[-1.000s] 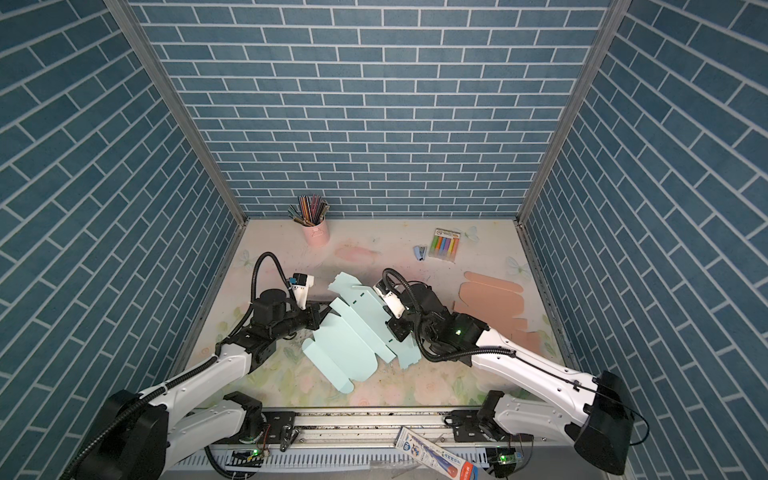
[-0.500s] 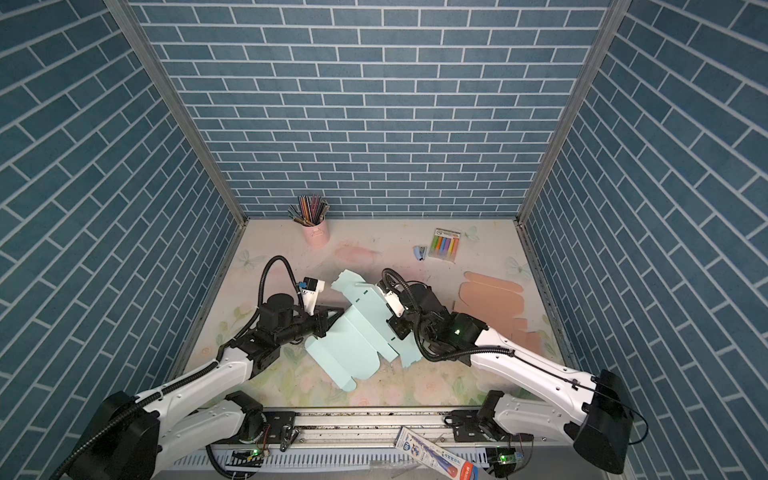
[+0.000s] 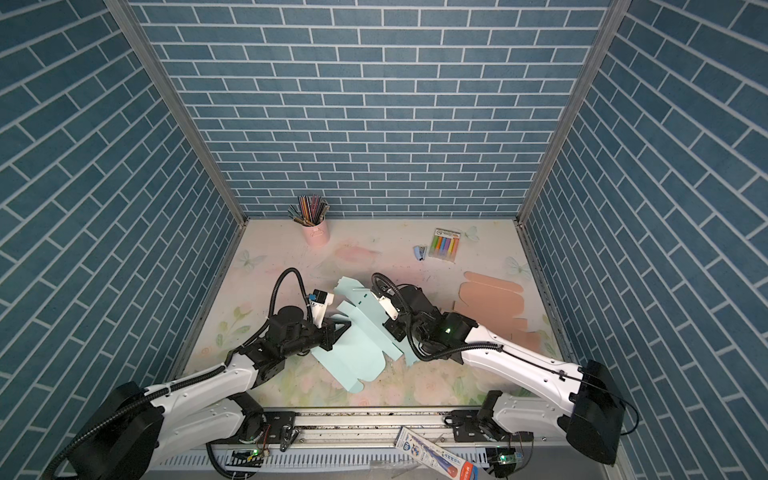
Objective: Fold the paper box
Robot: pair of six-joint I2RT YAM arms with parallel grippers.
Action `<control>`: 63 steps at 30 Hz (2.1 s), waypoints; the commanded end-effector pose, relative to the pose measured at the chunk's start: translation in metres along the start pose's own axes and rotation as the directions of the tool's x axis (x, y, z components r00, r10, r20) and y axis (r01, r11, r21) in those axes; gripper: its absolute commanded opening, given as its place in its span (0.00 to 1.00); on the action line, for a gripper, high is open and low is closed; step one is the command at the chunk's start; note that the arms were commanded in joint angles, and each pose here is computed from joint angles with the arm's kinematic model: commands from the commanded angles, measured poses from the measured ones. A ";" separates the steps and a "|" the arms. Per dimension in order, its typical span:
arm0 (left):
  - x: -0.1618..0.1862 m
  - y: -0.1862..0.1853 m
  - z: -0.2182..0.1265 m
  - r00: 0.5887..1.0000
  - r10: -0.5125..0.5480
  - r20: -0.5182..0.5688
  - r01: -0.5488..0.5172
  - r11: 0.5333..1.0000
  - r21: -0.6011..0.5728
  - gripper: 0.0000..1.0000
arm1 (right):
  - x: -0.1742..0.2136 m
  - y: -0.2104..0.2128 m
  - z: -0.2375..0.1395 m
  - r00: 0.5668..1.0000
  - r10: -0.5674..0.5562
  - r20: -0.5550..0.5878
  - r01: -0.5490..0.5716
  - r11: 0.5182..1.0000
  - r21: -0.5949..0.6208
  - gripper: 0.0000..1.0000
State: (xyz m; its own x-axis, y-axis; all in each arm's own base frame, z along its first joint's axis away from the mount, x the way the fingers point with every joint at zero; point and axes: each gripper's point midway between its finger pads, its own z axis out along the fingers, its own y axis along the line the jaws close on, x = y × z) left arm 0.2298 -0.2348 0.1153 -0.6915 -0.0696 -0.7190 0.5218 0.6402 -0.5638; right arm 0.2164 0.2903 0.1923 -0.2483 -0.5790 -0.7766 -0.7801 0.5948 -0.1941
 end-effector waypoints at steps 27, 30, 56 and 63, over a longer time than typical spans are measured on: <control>-0.082 -0.015 -0.037 0.971 0.023 0.236 -0.001 0.996 -0.094 0.00 | 0.013 0.016 0.025 0.880 -0.436 -0.189 0.474 0.832 0.289 0.00; -0.076 -0.013 -0.025 0.980 0.005 0.199 0.012 0.996 -0.084 0.00 | 0.009 0.020 0.023 0.869 -0.462 -0.178 0.495 0.814 0.305 0.00; -0.089 0.063 -0.062 0.939 -0.087 0.331 0.147 0.976 -0.160 0.00 | 0.009 0.030 0.030 0.660 -0.697 -0.280 0.737 0.529 0.421 0.00; -0.096 0.098 -0.024 0.961 -0.108 0.254 0.153 0.975 -0.162 0.00 | 0.013 0.037 0.040 0.604 -0.738 -0.301 0.783 0.479 0.397 0.00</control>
State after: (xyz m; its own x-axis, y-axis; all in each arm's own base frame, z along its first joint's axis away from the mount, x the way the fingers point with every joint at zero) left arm 0.3177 -0.1342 0.1186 -0.6293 -0.3580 -0.6898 0.2164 0.7717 -0.5980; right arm 0.2080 0.3236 0.1496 0.2288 -0.9556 -0.1858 -0.3708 0.0909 -0.9242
